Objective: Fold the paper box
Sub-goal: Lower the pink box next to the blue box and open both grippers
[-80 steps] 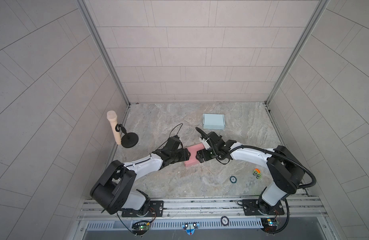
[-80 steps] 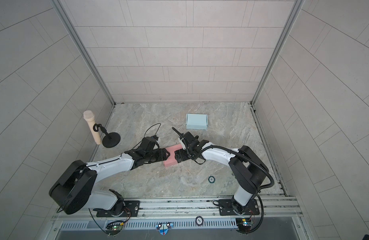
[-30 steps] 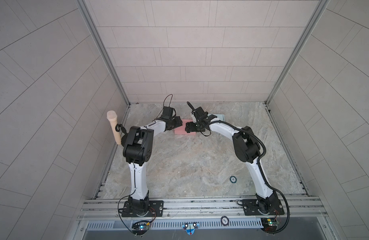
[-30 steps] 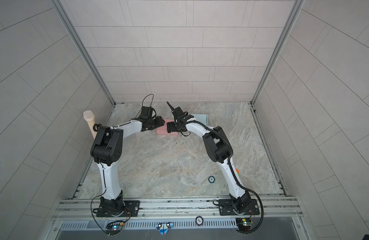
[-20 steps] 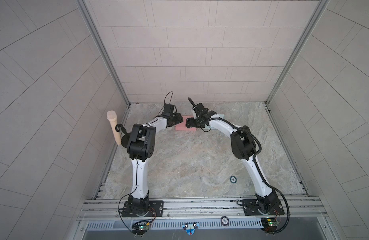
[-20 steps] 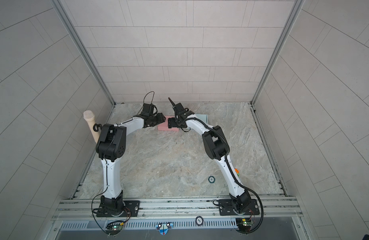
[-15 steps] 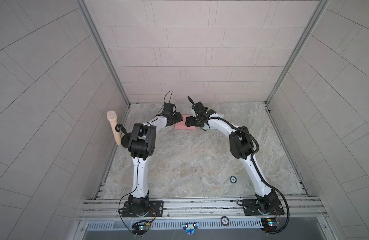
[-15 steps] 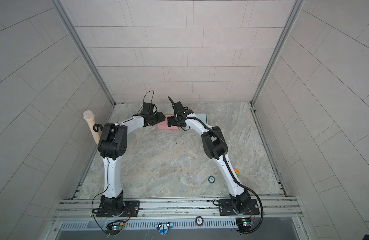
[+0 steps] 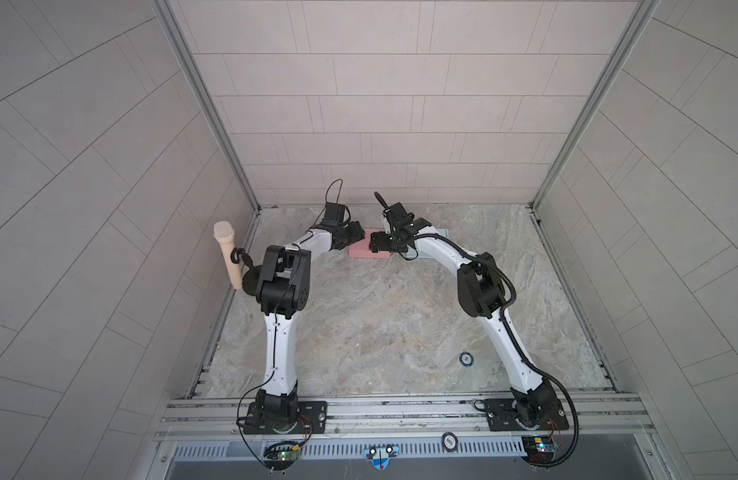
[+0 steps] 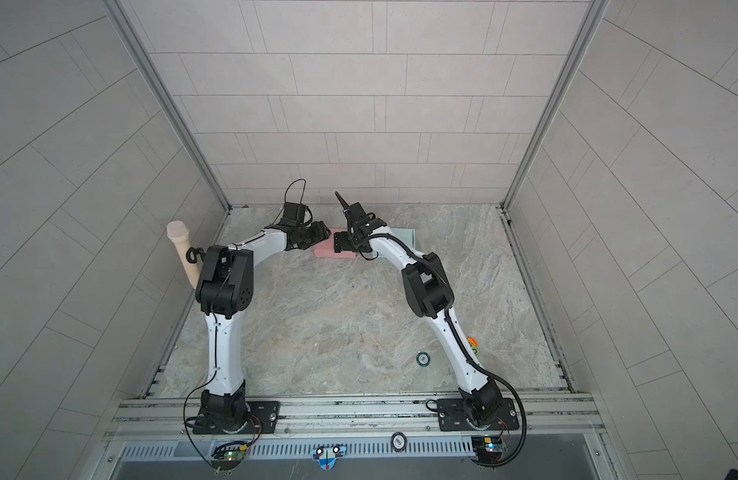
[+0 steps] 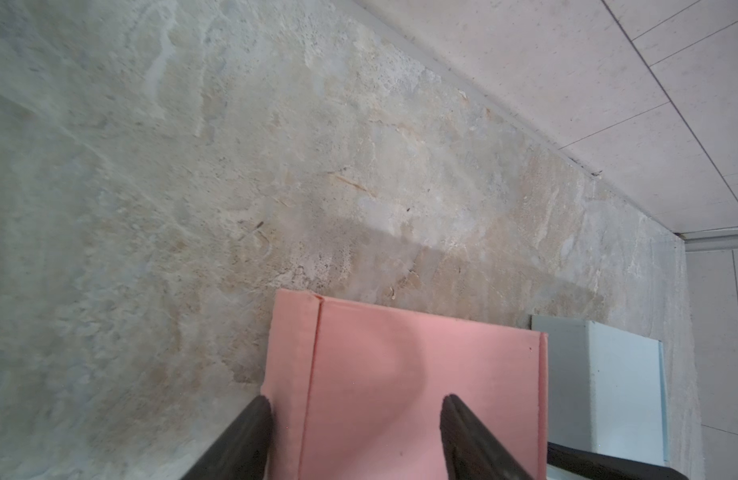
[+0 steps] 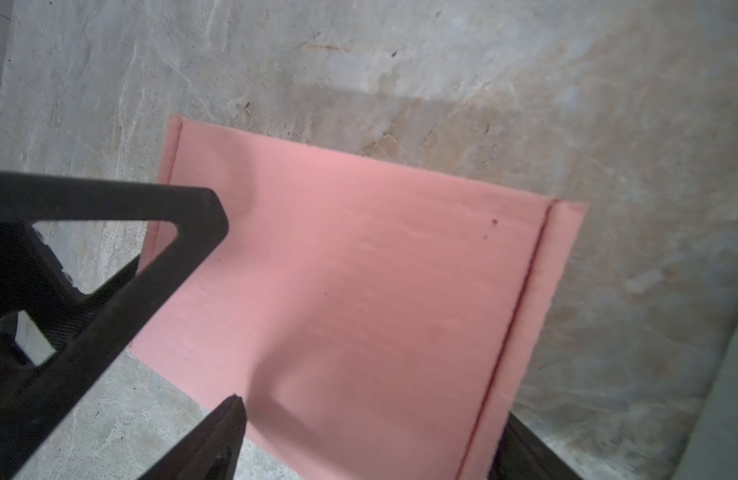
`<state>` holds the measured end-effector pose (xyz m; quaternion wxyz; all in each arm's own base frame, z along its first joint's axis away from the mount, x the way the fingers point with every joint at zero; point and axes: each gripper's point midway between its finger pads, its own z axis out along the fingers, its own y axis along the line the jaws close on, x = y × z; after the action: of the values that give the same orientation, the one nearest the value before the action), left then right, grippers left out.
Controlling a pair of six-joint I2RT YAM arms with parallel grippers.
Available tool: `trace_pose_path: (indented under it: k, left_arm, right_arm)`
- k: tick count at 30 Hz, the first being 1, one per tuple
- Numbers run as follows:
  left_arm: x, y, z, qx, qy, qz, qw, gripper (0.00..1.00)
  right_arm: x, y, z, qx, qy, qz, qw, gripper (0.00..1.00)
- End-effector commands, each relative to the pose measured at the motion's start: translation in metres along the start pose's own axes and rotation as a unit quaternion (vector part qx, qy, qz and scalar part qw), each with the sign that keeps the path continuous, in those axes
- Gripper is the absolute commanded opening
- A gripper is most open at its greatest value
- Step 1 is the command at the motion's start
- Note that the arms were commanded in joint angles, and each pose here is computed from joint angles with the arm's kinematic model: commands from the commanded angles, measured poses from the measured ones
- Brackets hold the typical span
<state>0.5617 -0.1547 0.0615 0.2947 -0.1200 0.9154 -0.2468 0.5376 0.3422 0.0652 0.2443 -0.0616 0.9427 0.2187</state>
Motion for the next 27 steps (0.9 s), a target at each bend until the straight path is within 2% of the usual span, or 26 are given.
trace_pose_path:
  k: [1, 5, 9, 12, 17, 27]
  left_arm:
    - [0.023, -0.019, 0.005, 0.040, 0.042, -0.005, 0.998, 0.74]
    - [0.019, -0.013, 0.000, 0.036, 0.038, -0.011, 0.999, 0.82]
    - [0.014, -0.007, -0.004, 0.029, 0.030, -0.017, 0.999, 0.92]
    - [0.012, -0.004, -0.007, 0.026, 0.026, -0.019, 0.999, 1.00]
    - [0.010, -0.002, -0.019, 0.022, 0.022, -0.020, 0.999, 1.00]
    - [0.017, -0.004, -0.083, -0.005, -0.004, 0.000, 1.000, 1.00]
  right_arm:
    - [-0.002, 0.036, 0.002, -0.046, -0.014, -0.017, 0.999, 0.90]
    - [-0.002, 0.036, 0.001, -0.041, -0.014, -0.015, 0.999, 0.92]
    - [-0.005, 0.035, -0.002, -0.037, -0.019, -0.014, 0.999, 0.99]
    - [-0.008, 0.033, -0.007, -0.030, -0.024, -0.014, 0.999, 0.99]
    - [-0.015, 0.035, -0.021, -0.024, -0.037, -0.018, 0.999, 0.99]
    - [-0.016, 0.032, -0.060, 0.005, -0.052, -0.034, 0.998, 0.99]
